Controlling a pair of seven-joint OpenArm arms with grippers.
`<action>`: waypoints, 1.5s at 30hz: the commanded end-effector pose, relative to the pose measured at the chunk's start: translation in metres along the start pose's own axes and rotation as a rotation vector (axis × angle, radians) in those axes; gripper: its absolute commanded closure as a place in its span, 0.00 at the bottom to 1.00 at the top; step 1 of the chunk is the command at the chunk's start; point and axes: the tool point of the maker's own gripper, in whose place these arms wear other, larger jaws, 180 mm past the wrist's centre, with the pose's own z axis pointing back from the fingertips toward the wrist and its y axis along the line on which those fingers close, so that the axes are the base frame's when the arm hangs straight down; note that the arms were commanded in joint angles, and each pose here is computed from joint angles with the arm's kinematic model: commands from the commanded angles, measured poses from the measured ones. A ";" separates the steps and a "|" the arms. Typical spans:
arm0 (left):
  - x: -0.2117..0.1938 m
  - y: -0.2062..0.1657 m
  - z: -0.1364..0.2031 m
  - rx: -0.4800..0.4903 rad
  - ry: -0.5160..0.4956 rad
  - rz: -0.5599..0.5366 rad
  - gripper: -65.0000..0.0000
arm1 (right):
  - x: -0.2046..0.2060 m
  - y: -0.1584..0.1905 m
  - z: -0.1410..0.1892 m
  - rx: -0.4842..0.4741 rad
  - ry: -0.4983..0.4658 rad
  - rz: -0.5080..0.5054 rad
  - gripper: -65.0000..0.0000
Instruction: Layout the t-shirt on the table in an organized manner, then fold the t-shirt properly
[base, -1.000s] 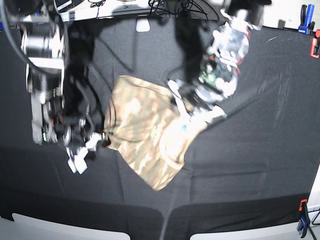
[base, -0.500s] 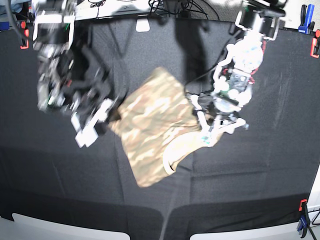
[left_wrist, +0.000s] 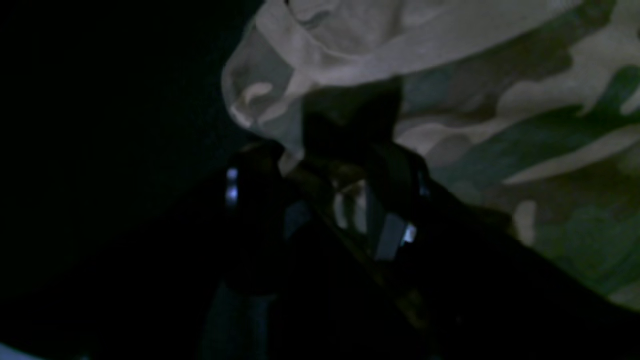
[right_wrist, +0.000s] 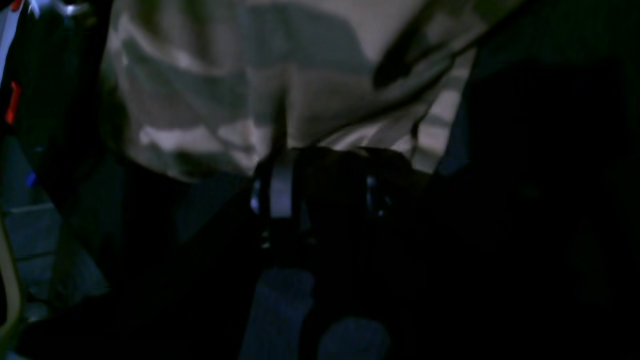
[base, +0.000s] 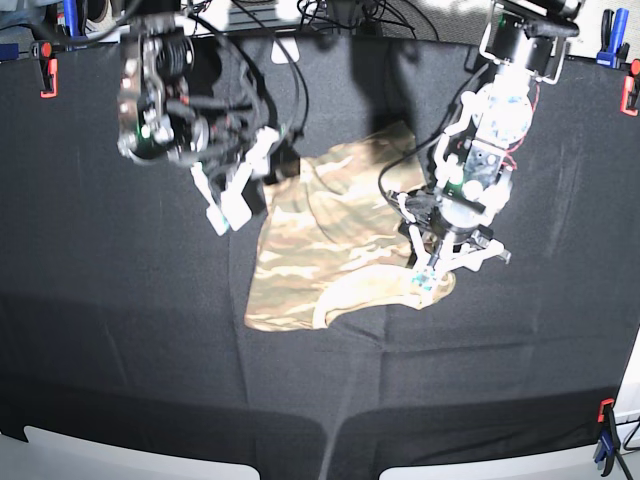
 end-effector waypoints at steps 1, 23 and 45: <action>0.021 0.020 0.001 0.045 -0.052 -0.002 0.56 | 0.014 0.001 0.006 -0.006 -0.037 0.045 0.75; 0.036 0.070 0.104 -0.085 -0.307 0.175 0.56 | 0.016 -0.087 0.145 -0.307 -0.304 -0.190 0.75; -0.125 0.096 0.203 0.072 0.032 0.363 0.56 | -0.094 0.011 0.219 -0.360 0.085 -0.135 0.75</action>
